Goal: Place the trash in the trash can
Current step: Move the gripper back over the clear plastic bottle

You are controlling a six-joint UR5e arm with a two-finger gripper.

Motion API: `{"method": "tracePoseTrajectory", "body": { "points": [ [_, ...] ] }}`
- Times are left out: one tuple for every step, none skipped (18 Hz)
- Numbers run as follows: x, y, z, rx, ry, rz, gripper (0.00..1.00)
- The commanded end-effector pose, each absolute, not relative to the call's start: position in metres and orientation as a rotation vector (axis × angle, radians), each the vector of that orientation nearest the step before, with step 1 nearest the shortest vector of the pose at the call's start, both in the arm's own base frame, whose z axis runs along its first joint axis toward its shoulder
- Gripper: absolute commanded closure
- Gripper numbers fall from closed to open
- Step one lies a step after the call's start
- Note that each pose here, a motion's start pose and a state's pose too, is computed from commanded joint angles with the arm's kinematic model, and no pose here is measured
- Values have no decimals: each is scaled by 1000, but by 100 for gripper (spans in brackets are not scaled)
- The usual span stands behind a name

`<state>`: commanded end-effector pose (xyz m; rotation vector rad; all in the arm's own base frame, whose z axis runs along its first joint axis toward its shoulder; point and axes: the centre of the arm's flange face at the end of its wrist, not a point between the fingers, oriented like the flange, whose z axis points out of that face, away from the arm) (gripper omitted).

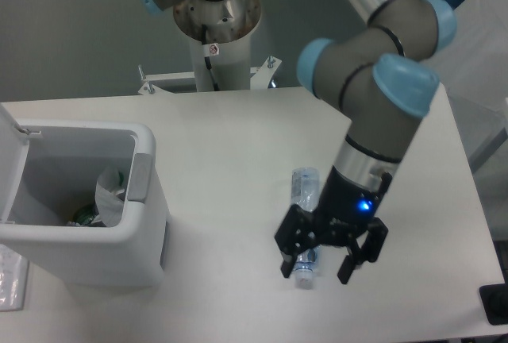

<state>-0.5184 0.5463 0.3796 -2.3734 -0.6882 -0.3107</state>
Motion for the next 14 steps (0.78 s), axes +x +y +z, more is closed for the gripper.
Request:
{"method": "tracePoseTrajectory", "body": {
  "points": [
    [-521,551,370,-2396,-691,-296,0],
    [-520,559,364,-2425,-683,-268,0],
    [-522,566,355,-2454,-688,-240,0],
    [-526,570,346,-2486,-699,-219,0],
    [-528,575,337,-2517,-706,-210,0],
    [-531,576,332,-2545,-704,-206,0],
    [-533,577,332,-2562,-686,-207,0],
    [-534,578,331,-2579,-675,-217,0],
    [-536,579,330,-2594,-666,-231,0],
    [-537,579,326,-2616,-661,-243,0],
    [-541,579,320,-2651,-669,-240,0],
    [-539,584,312,-2704,-669,-225,0],
    [-534,595,303,-2757,-662,-208,0],
    [-530,603,291,-2813,-661,-196,0]
  ]
}}
